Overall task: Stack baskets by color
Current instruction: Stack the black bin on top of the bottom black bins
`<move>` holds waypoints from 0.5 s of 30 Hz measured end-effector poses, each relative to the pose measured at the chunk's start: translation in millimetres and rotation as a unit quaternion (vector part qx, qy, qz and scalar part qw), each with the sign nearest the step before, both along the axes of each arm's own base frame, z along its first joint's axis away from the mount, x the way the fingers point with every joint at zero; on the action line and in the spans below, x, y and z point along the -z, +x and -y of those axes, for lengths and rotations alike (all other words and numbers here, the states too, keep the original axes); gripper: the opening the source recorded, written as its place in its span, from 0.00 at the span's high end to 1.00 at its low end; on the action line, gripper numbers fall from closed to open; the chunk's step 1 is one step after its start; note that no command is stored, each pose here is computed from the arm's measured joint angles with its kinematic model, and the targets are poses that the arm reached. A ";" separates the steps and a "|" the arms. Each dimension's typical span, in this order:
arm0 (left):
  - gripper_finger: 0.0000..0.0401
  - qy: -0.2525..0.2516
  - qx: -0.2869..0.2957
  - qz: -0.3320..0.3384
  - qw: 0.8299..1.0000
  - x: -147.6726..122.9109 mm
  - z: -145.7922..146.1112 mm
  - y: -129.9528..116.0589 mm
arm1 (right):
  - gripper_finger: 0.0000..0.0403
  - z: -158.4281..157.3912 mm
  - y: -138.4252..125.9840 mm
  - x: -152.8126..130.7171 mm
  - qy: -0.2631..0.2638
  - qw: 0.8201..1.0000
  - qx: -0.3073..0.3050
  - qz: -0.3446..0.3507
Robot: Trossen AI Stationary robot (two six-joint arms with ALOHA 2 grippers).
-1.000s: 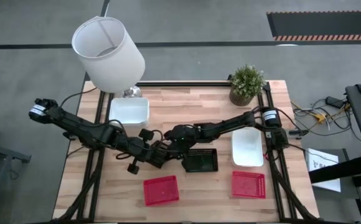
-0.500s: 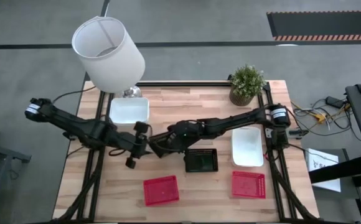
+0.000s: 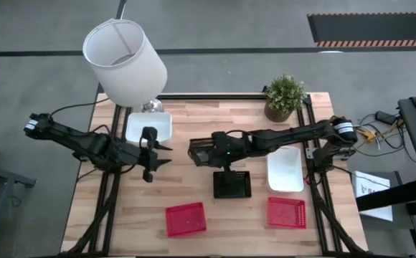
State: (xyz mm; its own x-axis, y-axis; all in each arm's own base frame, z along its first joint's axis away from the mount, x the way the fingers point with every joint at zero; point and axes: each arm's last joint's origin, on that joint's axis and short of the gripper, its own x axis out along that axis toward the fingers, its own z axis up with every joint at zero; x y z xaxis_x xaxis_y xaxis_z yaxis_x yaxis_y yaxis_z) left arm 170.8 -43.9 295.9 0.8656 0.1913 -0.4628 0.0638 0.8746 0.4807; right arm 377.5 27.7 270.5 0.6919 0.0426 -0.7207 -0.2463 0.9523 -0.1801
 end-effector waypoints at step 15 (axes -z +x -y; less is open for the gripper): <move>0.59 0.014 -0.064 0.060 0.996 8.1 -2.4 4.1 | 0.98 -51.0 -57.1 -20.9 0.044 0.988 0.112 -0.102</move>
State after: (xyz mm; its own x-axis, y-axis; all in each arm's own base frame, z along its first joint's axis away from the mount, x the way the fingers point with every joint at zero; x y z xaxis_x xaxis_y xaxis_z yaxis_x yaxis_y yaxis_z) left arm 174.9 -41.5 287.8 0.8816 0.3160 -0.3506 -0.1073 0.8576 0.5031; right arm 320.4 78.7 291.5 0.5316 -0.0268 -0.8465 -0.0508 0.9967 -0.0635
